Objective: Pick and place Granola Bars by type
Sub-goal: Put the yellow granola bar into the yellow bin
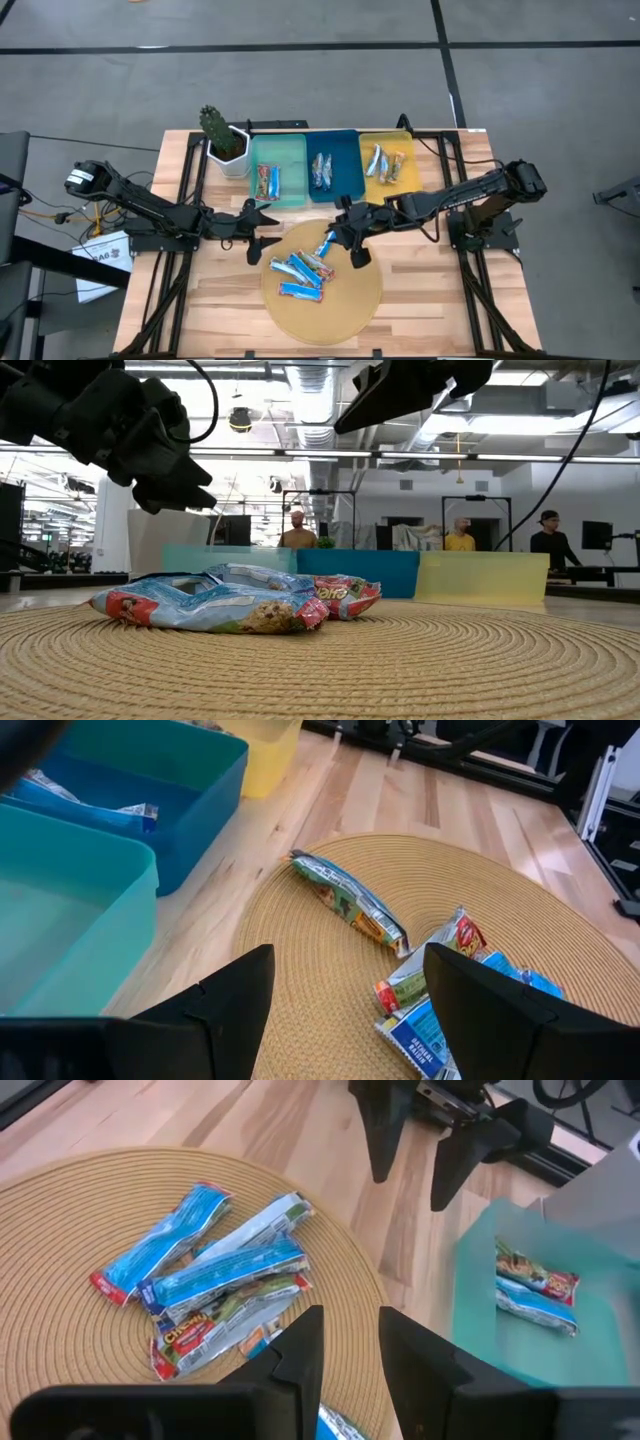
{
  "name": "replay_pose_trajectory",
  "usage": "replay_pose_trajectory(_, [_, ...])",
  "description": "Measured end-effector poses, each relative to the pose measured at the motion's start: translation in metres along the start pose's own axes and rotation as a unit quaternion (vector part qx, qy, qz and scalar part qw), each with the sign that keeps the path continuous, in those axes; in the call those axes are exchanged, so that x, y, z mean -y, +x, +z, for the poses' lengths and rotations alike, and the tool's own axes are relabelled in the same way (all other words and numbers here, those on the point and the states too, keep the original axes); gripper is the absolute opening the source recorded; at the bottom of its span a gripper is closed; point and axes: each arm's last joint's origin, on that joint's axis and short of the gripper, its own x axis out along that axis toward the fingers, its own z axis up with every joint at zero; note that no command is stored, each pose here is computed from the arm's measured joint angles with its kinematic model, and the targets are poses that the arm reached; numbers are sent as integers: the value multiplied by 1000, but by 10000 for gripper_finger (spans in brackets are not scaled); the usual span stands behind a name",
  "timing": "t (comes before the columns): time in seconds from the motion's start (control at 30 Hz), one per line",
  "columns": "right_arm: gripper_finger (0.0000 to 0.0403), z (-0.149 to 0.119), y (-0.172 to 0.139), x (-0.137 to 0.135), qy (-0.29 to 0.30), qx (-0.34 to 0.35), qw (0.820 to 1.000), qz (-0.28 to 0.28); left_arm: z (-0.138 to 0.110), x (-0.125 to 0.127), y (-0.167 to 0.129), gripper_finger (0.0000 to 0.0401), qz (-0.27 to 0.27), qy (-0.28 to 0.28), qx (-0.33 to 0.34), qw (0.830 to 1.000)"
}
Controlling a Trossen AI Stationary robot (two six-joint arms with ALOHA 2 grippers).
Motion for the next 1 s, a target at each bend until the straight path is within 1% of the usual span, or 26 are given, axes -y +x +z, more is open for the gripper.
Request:
replay_pose_trajectory(0.27, [93,0,0,0,6,0,1000,-6,0,0,0,249,0,0,1,1000])
replay_pose_trajectory(0.33, [93,0,0,1,-5,-5,1000,-14,0,0,0,249,0,0,0,1000])
replay_pose_trajectory(0.47, [98,-4,0,-1,-36,-26,999,-6,0,0,0,249,0,0,1,1000])
replay_pose_trajectory(0.57, [119,-9,0,-2,-50,-48,998,3,0,0,0,249,0,1,1,1000])
replay_pose_trajectory(0.77, [192,-12,0,-3,-60,-69,996,0,0,0,0,249,1,2,1,1000])
replay_pose_trajectory(0.9, [228,-12,0,-3,-109,-69,992,4,0,0,0,249,1,3,1,1000])
replay_pose_trajectory(1.0, [237,-14,4,-3,-130,-74,989,7,0,0,0,249,1,3,1,1000])
